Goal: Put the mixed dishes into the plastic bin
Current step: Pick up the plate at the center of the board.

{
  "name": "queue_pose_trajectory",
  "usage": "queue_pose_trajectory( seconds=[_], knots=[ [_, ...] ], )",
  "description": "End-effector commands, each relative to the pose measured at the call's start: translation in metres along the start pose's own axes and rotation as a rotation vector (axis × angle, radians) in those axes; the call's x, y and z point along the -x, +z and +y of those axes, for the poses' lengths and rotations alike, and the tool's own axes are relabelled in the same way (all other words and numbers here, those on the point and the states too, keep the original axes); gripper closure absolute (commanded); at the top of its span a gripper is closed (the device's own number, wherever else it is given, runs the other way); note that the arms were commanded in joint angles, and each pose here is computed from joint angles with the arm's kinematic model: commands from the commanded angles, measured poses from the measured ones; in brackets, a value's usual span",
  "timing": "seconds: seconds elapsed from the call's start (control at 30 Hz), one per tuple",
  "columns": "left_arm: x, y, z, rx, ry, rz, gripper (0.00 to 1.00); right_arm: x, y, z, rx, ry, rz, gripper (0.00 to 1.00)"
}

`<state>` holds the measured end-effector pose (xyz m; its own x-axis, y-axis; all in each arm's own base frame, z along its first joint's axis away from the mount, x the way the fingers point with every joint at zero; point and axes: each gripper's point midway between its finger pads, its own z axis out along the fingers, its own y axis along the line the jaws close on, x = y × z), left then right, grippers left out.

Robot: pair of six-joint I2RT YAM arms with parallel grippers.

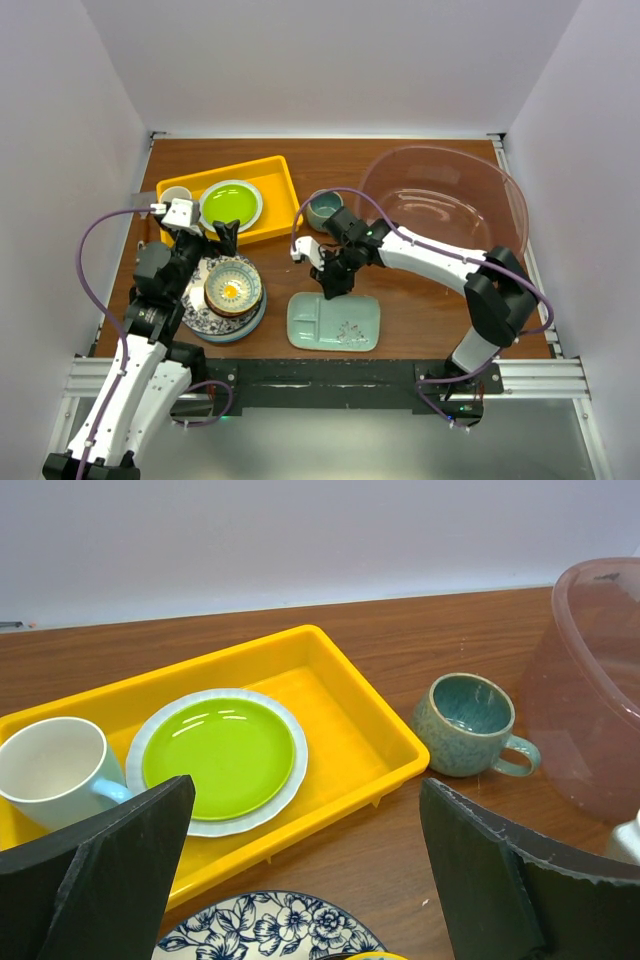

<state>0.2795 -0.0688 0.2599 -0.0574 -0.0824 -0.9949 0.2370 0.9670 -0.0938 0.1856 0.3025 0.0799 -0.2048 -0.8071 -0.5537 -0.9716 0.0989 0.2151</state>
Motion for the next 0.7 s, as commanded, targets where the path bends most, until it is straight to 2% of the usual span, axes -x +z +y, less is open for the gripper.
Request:
queue_pose_trajectory(
  seconds=[0.0,0.67],
  knots=[
    [0.02,0.0,0.003,0.011,0.021,-0.057,0.0,0.03,-0.026,0.004,0.022,-0.042,-0.121,1.0],
    [0.018,0.001,0.002,0.005,0.022,-0.053,0.0,0.05,-0.058,0.004,0.017,-0.056,-0.207,1.0]
  ],
)
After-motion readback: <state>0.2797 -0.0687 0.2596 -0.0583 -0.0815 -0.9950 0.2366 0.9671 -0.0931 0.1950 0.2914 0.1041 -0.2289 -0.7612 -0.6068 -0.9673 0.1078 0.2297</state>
